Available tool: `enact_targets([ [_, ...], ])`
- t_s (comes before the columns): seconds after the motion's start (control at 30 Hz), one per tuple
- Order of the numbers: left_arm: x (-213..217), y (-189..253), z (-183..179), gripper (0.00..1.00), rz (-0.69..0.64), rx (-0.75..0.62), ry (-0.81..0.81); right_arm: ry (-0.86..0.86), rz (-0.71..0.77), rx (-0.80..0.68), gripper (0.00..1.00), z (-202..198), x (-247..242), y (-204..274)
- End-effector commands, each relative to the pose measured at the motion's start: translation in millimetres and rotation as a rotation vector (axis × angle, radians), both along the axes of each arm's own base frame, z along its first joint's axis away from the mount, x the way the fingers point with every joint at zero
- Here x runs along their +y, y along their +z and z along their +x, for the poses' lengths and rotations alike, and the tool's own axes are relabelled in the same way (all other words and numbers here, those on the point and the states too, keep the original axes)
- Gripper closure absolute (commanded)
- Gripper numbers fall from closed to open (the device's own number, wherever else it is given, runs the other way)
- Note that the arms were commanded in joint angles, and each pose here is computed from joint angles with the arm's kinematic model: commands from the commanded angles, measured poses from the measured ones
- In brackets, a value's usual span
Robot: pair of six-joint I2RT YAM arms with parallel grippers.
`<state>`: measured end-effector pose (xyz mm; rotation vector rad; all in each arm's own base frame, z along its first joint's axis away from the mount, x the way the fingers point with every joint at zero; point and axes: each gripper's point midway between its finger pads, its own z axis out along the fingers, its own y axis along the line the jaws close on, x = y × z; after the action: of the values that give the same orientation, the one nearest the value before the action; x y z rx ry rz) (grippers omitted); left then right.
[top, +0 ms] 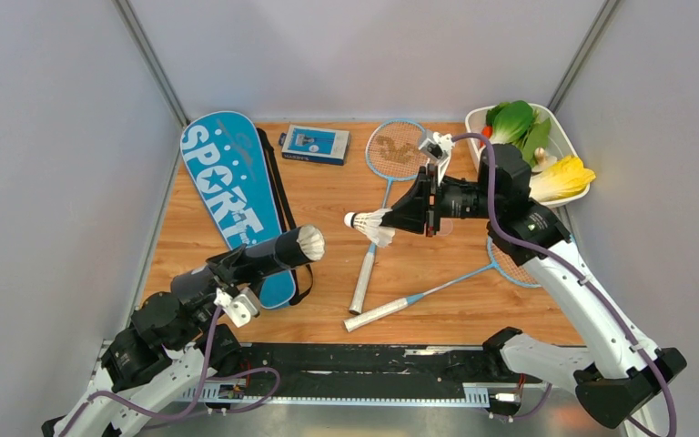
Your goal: Pack up the badminton gear
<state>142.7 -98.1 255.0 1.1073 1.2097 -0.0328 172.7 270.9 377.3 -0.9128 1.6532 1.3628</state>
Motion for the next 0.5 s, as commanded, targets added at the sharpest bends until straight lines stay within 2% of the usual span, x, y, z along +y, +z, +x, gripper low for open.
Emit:
enact_targets([
  [0.0,0,12,-3,0.41,-0.008,-0.058,-0.023,0.06,0.052,-0.026,1.0,-26,-6,19],
  [0.17,-6,13,-11,0.42,-0.058,-0.062,-0.074,0.061,0.026,0.046,1.0,-26,-5,1],
  [0.47,-9,17,-17,0.43,-0.057,-0.032,-0.11,0.128,0.028,0.122,1.0,-36,14,-1],
])
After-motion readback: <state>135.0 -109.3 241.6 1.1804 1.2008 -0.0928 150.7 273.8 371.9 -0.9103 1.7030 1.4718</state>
